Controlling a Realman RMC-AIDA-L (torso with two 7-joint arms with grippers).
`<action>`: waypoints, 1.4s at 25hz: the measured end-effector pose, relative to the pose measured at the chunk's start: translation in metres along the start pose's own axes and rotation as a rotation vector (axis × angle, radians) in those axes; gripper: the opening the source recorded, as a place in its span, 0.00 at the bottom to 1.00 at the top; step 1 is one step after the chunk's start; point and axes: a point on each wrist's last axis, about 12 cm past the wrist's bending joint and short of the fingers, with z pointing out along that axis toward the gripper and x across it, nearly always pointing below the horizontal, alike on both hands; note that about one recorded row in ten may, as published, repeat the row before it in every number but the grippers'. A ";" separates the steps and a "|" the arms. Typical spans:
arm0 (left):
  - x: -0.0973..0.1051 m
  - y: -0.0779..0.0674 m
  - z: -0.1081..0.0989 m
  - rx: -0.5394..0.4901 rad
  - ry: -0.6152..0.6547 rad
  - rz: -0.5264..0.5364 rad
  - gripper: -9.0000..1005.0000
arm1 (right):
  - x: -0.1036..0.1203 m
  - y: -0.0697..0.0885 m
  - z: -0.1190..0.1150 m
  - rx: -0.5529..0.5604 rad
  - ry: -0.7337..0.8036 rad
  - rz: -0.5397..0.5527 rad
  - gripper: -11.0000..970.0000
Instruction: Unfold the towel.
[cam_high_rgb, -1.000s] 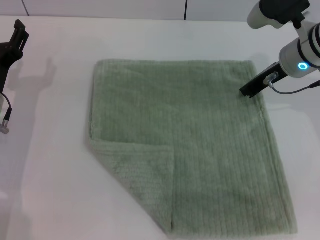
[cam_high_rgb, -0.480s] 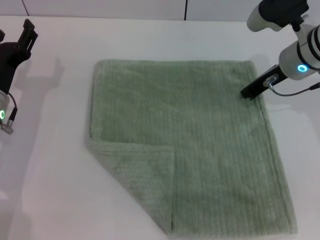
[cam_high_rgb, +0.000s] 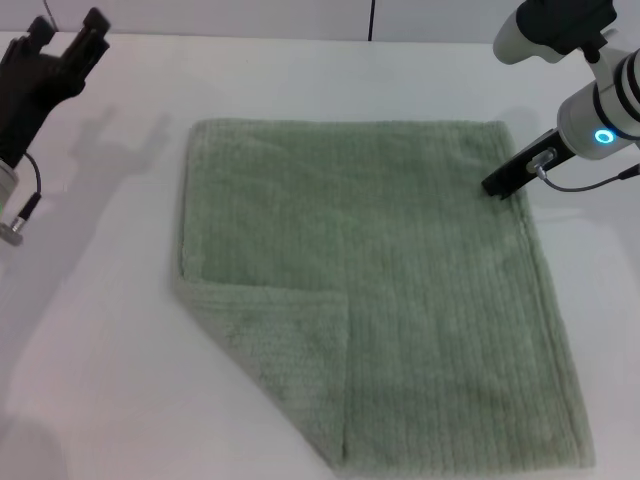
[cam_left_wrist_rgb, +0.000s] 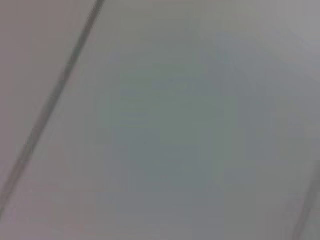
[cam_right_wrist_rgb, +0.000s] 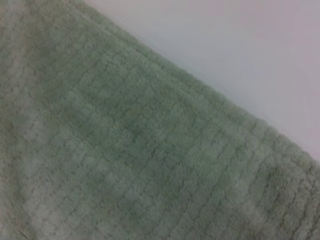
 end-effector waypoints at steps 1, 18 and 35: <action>-0.008 0.001 0.002 0.062 0.016 -0.019 0.82 | 0.000 0.000 0.000 0.000 0.000 -0.001 0.01; -0.057 -0.052 0.028 0.707 0.497 0.203 0.80 | -0.001 0.001 0.000 -0.002 0.004 -0.006 0.01; -0.019 -0.098 0.045 0.960 0.930 0.314 0.79 | -0.004 0.001 -0.001 -0.001 0.007 -0.016 0.01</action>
